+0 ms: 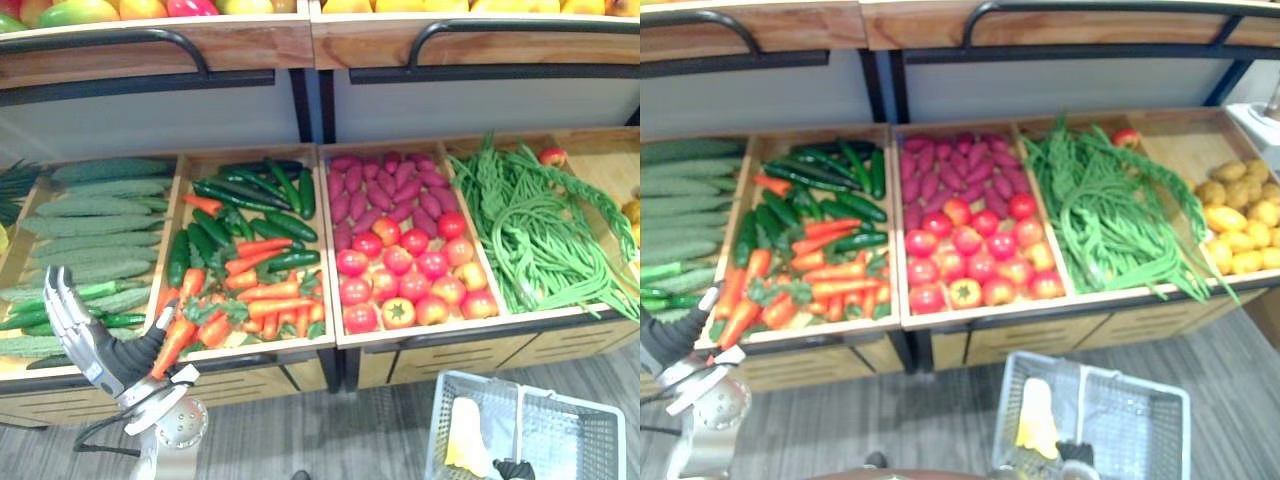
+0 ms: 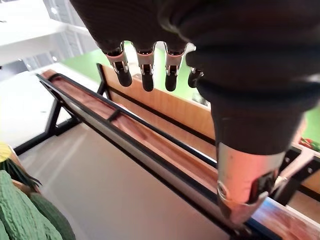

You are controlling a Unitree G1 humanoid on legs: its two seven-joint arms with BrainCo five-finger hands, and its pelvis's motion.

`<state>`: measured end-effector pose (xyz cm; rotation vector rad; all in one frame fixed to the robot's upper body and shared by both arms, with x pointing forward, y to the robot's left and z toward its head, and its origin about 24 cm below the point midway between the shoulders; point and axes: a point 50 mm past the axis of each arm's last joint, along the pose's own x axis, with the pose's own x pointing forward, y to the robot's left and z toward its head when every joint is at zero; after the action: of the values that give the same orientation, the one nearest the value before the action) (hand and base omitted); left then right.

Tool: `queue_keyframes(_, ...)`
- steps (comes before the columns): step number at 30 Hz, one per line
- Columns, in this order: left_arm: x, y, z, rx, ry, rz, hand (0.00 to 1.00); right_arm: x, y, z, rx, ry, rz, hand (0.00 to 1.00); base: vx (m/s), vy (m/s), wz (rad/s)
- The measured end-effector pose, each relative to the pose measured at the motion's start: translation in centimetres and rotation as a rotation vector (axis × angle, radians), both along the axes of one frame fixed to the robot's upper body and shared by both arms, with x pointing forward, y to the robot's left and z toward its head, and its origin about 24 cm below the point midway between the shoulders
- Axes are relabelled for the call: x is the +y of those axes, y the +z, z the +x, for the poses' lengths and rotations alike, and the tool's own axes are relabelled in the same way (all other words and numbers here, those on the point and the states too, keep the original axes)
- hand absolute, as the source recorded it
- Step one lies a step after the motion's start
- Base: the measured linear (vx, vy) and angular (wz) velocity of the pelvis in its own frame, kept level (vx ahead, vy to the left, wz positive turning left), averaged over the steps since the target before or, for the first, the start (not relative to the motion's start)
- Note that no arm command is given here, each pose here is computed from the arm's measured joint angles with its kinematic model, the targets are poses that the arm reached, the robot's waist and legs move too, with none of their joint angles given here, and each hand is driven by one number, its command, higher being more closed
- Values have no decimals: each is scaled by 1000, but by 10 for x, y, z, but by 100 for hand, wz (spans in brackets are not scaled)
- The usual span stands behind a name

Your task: Pick vegetable in the basket

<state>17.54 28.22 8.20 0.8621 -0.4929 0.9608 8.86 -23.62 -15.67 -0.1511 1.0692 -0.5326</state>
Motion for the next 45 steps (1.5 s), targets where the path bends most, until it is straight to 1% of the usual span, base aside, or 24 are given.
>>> queue_keyframes(1,4,-2,2,62,-26,35,0,-1,0,0,0,1,-1,100,-11,2,-20)
queue_keyframes(2,12,-9,6,174,-59,77,0,-2,1,2,-4,3,-4,100,-9,2,-20)
queue_keyframes(4,17,-18,12,287,-93,97,0,-3,1,1,-3,6,-4,100,-8,5,-16)
queue_keyframes(9,35,-51,24,624,-129,68,0,-5,2,3,-10,22,2,100,-11,2,-15)
queue_keyframes(12,42,-58,27,730,-129,58,0,-6,3,8,-19,38,-6,100,-10,-1,-22)
queue_keyframes(16,39,-61,38,832,-178,52,0,-6,4,10,-26,48,-12,100,-4,-8,-7)
queue_keyframes(21,30,-66,48,915,-245,97,0,-10,8,17,-47,67,-34,100,-12,-7,-5)
queue_keyframes(25,24,-63,58,926,-287,127,0,-14,11,22,-57,70,-44,100,-3,-2,-1)
queue_keyframes(30,15,-47,80,910,-342,209,0,-19,17,35,-85,86,-66,100,-1,-6,-2)
queue_keyframes(32,15,-44,83,905,-343,218,0,-20,18,38,-93,89,-68,100,-1,-20,-4)
queue_keyframes(35,14,-43,87,937,-357,283,0,-20,20,44,-108,93,-73,100,21,-20,-5)
queue_keyframes(42,21,-35,90,948,-342,317,0,-28,27,56,-136,107,-100,100,1,-7,-2)
queue_keyframes(45,26,-36,92,962,-325,311,0,-29,29,60,-149,113,-105,100,-9,-4,-1)
